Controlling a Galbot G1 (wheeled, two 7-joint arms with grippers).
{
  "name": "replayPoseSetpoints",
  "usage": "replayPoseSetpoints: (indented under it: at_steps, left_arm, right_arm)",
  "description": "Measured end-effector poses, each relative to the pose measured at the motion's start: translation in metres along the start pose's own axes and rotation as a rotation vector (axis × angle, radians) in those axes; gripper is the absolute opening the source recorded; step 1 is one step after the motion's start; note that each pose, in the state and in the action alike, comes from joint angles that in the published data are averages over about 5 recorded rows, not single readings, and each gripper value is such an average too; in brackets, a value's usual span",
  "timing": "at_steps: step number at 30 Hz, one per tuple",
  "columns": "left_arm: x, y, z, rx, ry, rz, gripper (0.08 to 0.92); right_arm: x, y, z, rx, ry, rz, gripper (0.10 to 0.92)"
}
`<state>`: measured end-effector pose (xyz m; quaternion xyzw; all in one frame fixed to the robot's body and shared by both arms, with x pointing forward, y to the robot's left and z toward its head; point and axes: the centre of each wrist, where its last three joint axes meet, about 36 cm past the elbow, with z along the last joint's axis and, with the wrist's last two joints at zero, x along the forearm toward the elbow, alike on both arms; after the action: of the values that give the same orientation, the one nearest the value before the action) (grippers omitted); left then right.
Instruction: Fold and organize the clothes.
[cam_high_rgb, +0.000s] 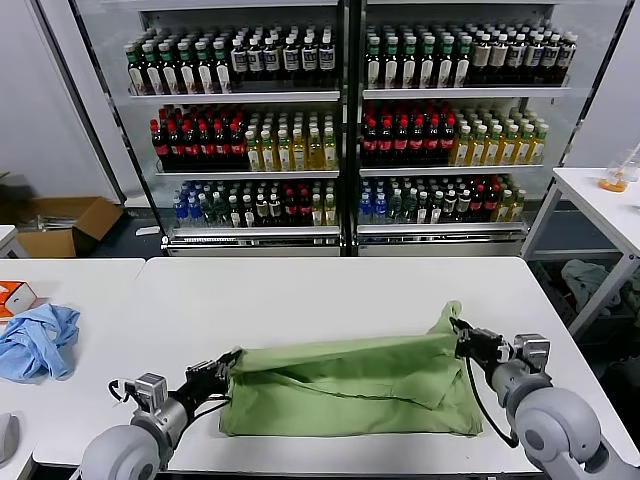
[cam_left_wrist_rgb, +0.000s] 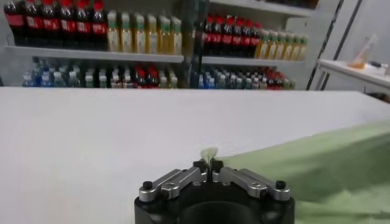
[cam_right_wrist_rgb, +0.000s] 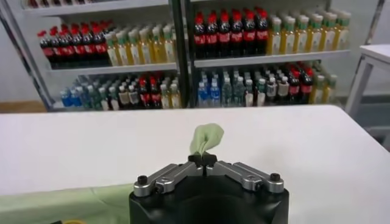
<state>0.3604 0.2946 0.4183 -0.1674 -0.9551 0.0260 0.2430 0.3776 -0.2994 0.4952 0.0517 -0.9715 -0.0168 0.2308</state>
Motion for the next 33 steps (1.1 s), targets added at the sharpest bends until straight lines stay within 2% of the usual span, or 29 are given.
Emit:
replayPoseSetpoints:
  at_steps: [6, 10, 15, 24, 33]
  left_arm:
    - [-0.004, -0.001, 0.011, -0.03, 0.029, -0.019, 0.096]
    - [-0.006, -0.005, 0.018, -0.058, 0.039, -0.036, 0.161]
    - [-0.006, -0.014, 0.025, -0.103, 0.029, -0.07, 0.307]
    - [-0.001, -0.038, 0.035, -0.15, -0.031, -0.164, 0.567]
    - [-0.004, -0.063, 0.058, -0.154, -0.021, -0.233, 0.802]
  right_arm:
    - [-0.001, 0.005, 0.013, 0.007, 0.023, 0.021, 0.104]
    - [-0.002, 0.011, 0.023, 0.025, 0.036, 0.027, 0.131]
    - [0.001, 0.016, 0.03, 0.055, 0.037, 0.031, 0.265]
    - [0.014, 0.026, 0.035, 0.092, 0.022, 0.031, 0.525]
    - [0.02, 0.029, 0.039, 0.107, 0.022, 0.034, 0.777]
